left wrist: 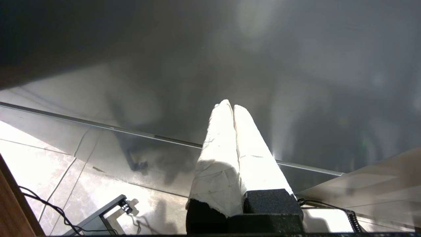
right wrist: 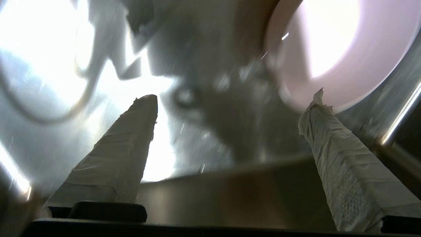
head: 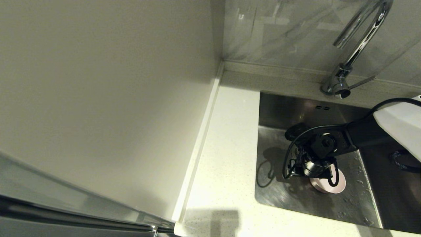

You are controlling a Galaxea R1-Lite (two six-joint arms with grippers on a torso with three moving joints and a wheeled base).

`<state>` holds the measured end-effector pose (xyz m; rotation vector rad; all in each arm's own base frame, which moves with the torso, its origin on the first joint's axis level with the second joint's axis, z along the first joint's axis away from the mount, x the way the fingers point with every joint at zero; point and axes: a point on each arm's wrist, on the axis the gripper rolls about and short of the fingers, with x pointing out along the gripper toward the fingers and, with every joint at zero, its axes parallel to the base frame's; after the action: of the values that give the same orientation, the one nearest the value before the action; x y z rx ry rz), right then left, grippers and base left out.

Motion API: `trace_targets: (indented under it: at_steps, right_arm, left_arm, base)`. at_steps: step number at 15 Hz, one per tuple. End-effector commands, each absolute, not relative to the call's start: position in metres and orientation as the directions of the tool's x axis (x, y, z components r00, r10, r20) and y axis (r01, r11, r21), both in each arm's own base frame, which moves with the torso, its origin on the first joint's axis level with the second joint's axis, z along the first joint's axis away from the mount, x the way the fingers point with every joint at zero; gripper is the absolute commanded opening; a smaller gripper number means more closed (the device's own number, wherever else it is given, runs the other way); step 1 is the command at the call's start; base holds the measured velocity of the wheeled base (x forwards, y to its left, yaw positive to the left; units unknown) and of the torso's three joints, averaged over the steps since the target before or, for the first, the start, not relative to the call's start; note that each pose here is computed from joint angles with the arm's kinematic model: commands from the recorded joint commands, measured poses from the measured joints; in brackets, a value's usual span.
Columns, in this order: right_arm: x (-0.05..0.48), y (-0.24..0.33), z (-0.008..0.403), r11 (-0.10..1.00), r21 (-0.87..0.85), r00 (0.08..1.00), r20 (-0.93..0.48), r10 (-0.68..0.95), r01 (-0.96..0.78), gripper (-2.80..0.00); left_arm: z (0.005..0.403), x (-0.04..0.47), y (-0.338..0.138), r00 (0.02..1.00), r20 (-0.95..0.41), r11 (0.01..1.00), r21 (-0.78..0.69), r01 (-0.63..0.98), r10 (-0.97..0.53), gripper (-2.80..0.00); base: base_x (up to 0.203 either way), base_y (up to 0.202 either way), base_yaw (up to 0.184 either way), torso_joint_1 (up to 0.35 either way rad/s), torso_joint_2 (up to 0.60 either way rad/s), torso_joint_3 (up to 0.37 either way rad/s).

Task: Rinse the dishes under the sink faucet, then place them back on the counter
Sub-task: Put a bowl back to the table from the sink

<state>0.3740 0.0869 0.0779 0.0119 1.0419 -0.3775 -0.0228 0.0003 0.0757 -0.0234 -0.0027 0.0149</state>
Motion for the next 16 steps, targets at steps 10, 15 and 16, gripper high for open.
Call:
trace_targets:
  at_steps: [10, 15, 16]
  right_arm:
    - [0.399, 0.047, 0.048, 0.893, -0.218, 0.453, -0.799, -0.395, 0.393, 0.0]
    - [0.41, 0.041, 0.029, 0.889, -0.221, 0.441, -0.805, -0.398, 0.4, 0.0]
    - [0.411, 0.041, 0.027, 0.889, -0.224, 0.437, -0.806, -0.399, 0.399, 0.0]
  left_arm:
    - [0.076, -0.023, 0.0, 1.0, 0.006, 1.0, -0.025, -0.015, 0.015, -2.8]
    - [0.076, -0.023, 0.0, 1.0, 0.006, 1.0, -0.025, -0.014, 0.014, -2.8]
    - [0.076, -0.023, 0.0, 1.0, 0.006, 1.0, -0.025, -0.015, 0.015, -2.8]
  base:
    - [0.0, 0.0, 0.0, 0.0, 0.0, 0.0]
    - [0.0, 0.0, 0.0, 0.0, 0.0, 0.0]
    - [0.0, 0.0, 0.0, 0.0, 0.0, 0.0]
